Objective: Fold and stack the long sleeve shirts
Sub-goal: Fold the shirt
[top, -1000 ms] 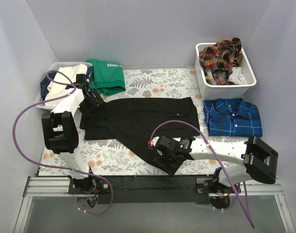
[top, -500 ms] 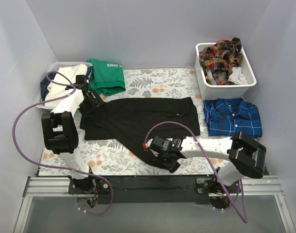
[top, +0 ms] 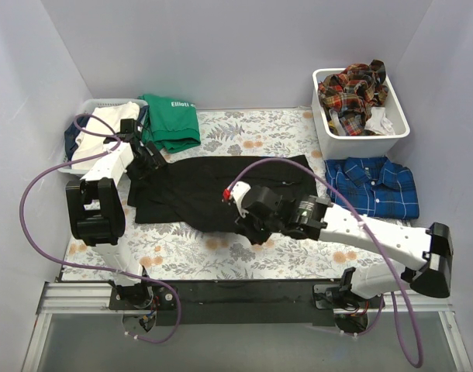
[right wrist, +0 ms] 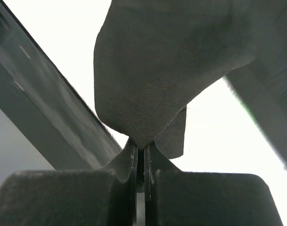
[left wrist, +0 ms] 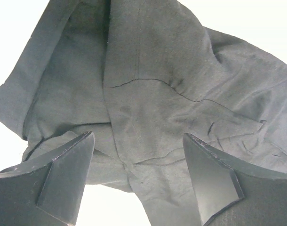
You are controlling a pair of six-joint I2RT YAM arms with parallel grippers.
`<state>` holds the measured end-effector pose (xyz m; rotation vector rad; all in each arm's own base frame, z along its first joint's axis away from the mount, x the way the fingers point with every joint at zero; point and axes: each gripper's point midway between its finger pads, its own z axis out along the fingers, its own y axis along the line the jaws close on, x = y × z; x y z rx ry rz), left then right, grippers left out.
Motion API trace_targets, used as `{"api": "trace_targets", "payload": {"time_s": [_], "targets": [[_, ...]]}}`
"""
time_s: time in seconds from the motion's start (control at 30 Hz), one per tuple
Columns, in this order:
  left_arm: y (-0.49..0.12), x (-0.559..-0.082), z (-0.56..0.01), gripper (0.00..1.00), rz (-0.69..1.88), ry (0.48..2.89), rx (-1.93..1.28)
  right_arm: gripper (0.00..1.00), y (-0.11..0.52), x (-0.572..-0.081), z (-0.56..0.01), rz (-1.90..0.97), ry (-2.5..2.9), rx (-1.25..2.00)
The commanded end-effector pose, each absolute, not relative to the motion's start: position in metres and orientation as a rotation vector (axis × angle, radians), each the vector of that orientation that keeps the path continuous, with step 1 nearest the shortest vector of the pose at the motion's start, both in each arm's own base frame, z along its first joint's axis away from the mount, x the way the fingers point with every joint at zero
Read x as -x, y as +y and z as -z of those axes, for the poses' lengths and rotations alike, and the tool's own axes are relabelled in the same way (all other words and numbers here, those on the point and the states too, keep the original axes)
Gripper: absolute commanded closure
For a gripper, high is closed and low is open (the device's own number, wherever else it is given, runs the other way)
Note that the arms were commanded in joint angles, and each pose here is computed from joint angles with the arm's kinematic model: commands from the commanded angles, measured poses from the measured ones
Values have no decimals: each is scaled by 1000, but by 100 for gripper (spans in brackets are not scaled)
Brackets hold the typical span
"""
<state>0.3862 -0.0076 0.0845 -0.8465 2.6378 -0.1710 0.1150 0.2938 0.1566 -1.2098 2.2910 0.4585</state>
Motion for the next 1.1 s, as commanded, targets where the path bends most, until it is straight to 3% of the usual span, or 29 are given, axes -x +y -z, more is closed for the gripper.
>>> {"api": "trace_targets", "payload": {"time_s": [0.0, 0.47, 0.8, 1.07], "targets": [[-6, -401, -113, 25, 207, 2556, 807, 99, 301, -133, -219, -465, 2137, 1131], [2, -405, -108, 25, 141, 2550, 822, 99, 298, -148, -297, -509, 1894, 1066], [6, -413, -62, 28, 95, 2610, 875, 99, 278, -147, -307, -506, 1847, 1032], [10, -420, -68, 27, 74, 2580, 863, 99, 279, -140, -299, -536, 1851, 1058]]}}
